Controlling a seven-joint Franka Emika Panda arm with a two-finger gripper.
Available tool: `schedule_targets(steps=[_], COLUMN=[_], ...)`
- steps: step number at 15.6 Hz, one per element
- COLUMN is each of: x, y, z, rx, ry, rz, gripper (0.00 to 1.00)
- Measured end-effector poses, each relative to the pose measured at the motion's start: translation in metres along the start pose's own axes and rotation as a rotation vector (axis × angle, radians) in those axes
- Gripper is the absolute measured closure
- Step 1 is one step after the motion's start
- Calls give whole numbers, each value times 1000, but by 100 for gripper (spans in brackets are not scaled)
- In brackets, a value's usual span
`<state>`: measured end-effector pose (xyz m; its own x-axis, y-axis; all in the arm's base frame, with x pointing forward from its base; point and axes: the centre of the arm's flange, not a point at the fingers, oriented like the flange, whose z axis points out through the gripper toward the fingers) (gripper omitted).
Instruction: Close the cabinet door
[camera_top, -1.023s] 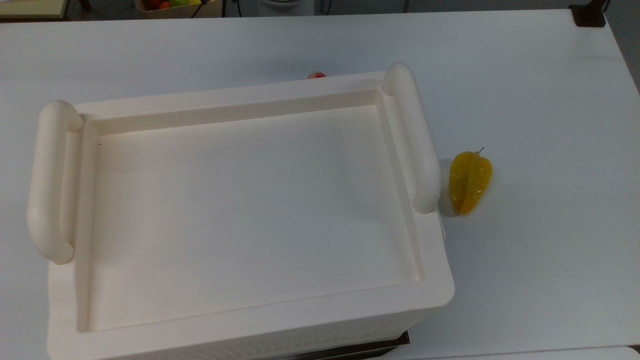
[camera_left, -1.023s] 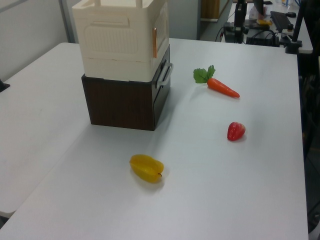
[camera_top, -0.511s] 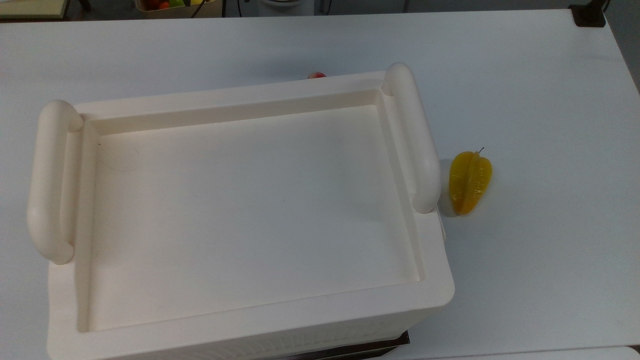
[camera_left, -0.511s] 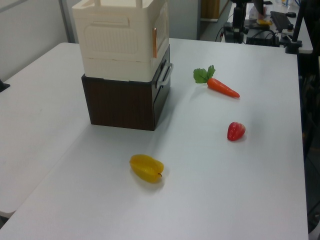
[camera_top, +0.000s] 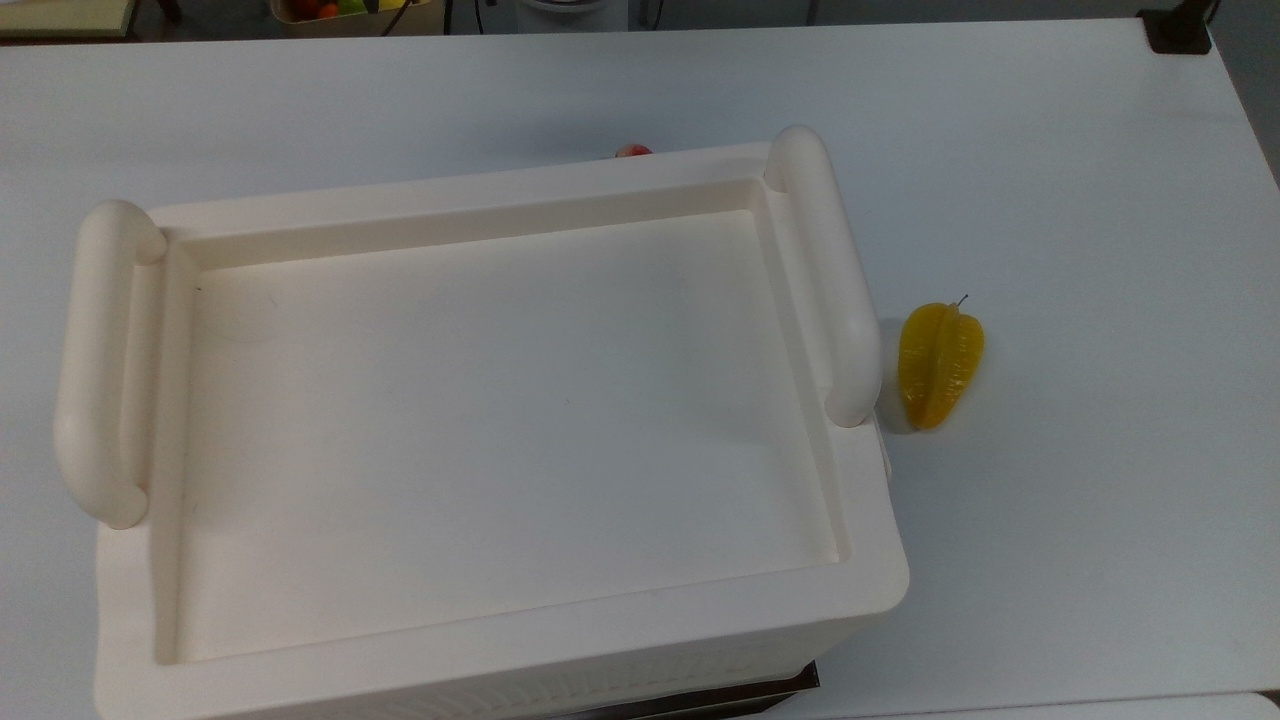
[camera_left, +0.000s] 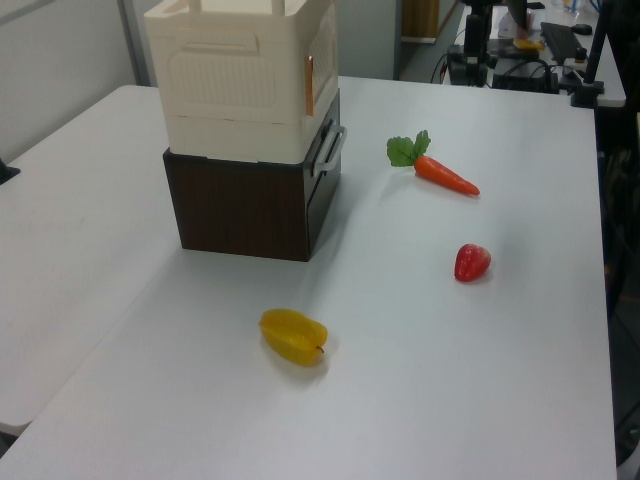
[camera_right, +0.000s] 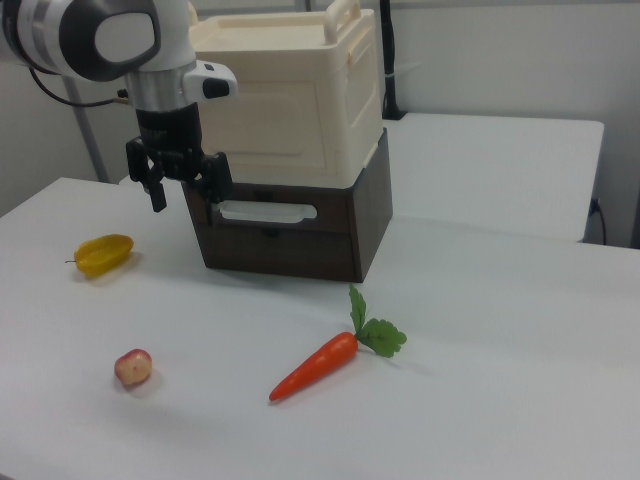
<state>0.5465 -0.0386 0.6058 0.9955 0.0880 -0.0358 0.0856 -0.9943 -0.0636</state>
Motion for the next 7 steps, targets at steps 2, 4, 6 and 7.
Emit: schedule_targets(steps=[2, 4, 6, 7], x=[0, 0, -1, -1], y=[1, 3, 5, 5], z=[-1, -1, -2, -2], rx=[0, 0, 0, 0], ry=[1, 3, 3, 4], rz=[2, 6, 9, 10], gripper=[0, 0, 0, 0])
